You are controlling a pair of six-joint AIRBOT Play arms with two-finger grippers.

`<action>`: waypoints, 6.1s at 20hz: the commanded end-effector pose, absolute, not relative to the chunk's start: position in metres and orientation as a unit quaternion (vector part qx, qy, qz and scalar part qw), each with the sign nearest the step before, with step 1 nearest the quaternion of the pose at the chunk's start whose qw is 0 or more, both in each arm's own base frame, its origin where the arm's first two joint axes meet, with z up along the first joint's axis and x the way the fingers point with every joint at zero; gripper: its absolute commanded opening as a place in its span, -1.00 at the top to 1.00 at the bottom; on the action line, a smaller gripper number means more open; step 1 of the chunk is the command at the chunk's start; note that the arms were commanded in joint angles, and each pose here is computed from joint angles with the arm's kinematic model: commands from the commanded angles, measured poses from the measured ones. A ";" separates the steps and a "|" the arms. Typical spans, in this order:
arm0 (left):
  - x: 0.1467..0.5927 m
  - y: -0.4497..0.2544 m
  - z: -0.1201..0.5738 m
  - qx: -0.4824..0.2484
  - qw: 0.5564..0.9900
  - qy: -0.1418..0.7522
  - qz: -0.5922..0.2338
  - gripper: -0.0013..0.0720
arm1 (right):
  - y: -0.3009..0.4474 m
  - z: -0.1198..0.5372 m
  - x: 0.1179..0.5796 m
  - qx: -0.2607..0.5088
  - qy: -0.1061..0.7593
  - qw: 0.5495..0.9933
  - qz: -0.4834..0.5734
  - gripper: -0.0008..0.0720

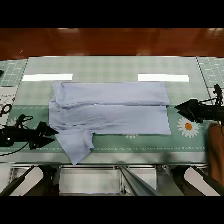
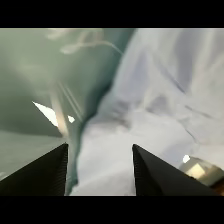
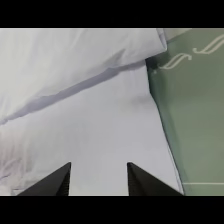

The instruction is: Fold the shirts.

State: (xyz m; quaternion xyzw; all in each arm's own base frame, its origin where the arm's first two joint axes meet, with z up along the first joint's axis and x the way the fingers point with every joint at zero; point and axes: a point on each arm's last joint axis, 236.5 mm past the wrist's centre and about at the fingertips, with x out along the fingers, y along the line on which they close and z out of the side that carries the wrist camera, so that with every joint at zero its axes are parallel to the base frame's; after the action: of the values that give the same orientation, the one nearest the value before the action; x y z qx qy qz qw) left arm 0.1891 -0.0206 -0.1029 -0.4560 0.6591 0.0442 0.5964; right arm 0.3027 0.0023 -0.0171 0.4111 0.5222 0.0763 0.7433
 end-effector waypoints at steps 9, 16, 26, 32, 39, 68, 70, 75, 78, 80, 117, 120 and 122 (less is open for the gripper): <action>0.207 -0.070 -0.109 -0.397 0.616 0.679 -0.038 0.90 | -0.037 -0.045 0.268 0.384 0.573 0.724 0.000 -0.16; 0.207 -0.071 -0.105 -0.392 0.620 0.678 -0.048 0.90 | -0.019 -0.088 0.210 0.431 0.654 0.621 -0.037 -0.16; 0.207 -0.071 -0.105 -0.392 0.620 0.678 -0.047 0.90 | 0.050 -0.109 0.252 0.425 0.662 0.615 0.052 -0.13; 0.208 -0.071 -0.104 -0.391 0.621 0.677 -0.049 0.90 | 0.058 -0.088 0.269 0.377 0.657 0.643 0.114 0.91; 0.291 -0.043 -0.052 -0.366 0.708 0.601 -0.061 0.90 | 0.035 -0.051 0.303 0.356 0.624 0.684 0.123 0.91; 0.506 -0.035 -0.058 -0.368 0.733 0.561 -0.116 0.90 | 0.022 -0.070 0.478 0.390 0.525 0.751 0.090 0.91; 0.505 -0.038 -0.059 -0.367 0.731 0.563 -0.118 0.86 | 0.026 -0.069 0.481 0.410 0.519 0.745 0.092 0.48; 0.475 -0.033 -0.023 -0.345 0.692 0.614 -0.159 -0.42 | 0.020 -0.033 0.473 0.413 0.514 0.741 0.129 -0.17; 0.449 -0.002 0.022 -0.300 0.716 0.613 -0.145 -0.42 | -0.024 0.018 0.451 0.411 0.499 0.750 0.138 -0.17; 0.436 0.012 0.050 -0.269 0.764 0.575 -0.117 -0.42 | -0.073 0.021 0.418 0.364 0.519 0.770 0.079 -0.17; 0.339 -0.042 0.041 -0.274 0.829 0.480 -0.085 -0.42 | 0.046 -0.019 0.474 0.355 0.550 0.737 0.171 0.91; 0.341 -0.066 0.049 -0.273 0.828 0.473 -0.124 -0.41 | 0.016 0.042 0.456 0.300 0.519 0.785 0.157 0.91; 0.338 -0.095 0.051 -0.251 0.827 0.476 -0.166 -0.02 | 0.003 0.085 0.439 0.270 0.493 0.813 0.150 0.91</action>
State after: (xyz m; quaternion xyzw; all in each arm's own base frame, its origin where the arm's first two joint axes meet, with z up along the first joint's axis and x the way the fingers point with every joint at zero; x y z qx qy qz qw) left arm 0.3389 -0.0665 0.0458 -0.2644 0.4796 -0.1216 0.8278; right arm 0.4612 0.0250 0.0354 0.3190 0.5189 0.1675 0.7752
